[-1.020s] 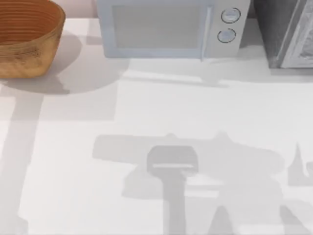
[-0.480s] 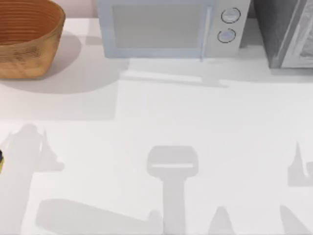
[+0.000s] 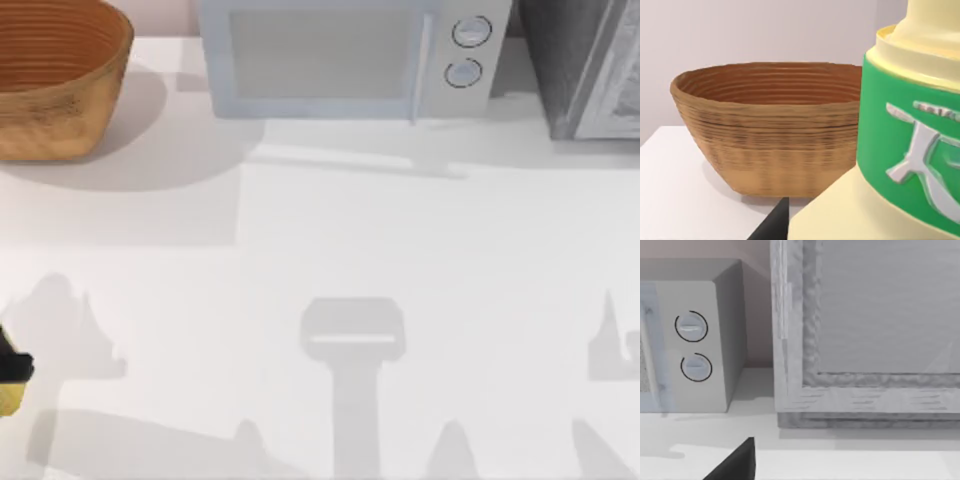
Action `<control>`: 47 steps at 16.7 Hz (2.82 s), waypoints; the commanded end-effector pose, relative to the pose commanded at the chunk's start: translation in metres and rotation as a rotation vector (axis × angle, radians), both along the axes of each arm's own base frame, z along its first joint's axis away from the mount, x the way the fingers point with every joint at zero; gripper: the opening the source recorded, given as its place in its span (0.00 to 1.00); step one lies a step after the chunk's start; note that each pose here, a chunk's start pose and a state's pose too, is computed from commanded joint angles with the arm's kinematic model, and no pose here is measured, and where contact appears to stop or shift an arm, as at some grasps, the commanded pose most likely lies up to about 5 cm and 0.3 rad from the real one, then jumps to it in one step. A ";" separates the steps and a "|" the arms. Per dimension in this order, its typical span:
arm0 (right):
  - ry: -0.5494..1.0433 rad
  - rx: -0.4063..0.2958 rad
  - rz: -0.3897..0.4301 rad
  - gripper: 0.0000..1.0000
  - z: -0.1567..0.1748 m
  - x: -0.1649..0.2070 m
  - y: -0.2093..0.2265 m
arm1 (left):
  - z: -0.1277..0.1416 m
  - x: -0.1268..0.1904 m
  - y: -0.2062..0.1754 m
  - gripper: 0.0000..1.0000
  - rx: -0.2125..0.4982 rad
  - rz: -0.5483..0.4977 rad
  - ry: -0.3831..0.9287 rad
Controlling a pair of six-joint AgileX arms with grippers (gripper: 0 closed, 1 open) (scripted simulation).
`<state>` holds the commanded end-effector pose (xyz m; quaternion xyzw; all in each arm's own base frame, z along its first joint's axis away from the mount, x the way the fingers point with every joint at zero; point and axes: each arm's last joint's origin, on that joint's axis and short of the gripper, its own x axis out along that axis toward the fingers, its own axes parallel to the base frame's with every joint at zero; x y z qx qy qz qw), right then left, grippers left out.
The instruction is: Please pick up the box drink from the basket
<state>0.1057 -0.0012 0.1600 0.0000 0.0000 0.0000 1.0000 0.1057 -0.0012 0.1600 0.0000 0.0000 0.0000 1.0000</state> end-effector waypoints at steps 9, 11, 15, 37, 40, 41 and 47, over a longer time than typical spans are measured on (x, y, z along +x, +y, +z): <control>0.000 0.000 0.000 1.00 0.000 0.000 0.000 | 0.013 0.012 -0.005 0.00 -0.001 0.078 0.024; 0.000 0.000 0.000 1.00 0.000 0.000 0.000 | 0.024 0.021 -0.010 0.00 0.001 0.125 0.016; 0.000 0.000 0.000 1.00 0.000 0.000 0.000 | 0.048 0.047 -0.029 0.00 0.005 0.237 -0.012; 0.000 0.000 0.000 1.00 0.000 0.000 0.000 | 0.023 0.122 -0.147 0.00 0.004 0.570 -0.009; 0.000 0.000 0.000 1.00 0.000 0.000 0.000 | 0.009 0.134 -0.142 0.00 0.001 0.570 -0.012; 0.000 0.000 0.000 1.00 0.000 0.000 0.000 | 0.001 0.138 -0.140 0.00 0.006 0.570 -0.008; 0.000 0.000 0.000 1.00 0.000 0.000 0.000 | -0.022 0.155 -0.126 0.00 0.002 0.567 -0.010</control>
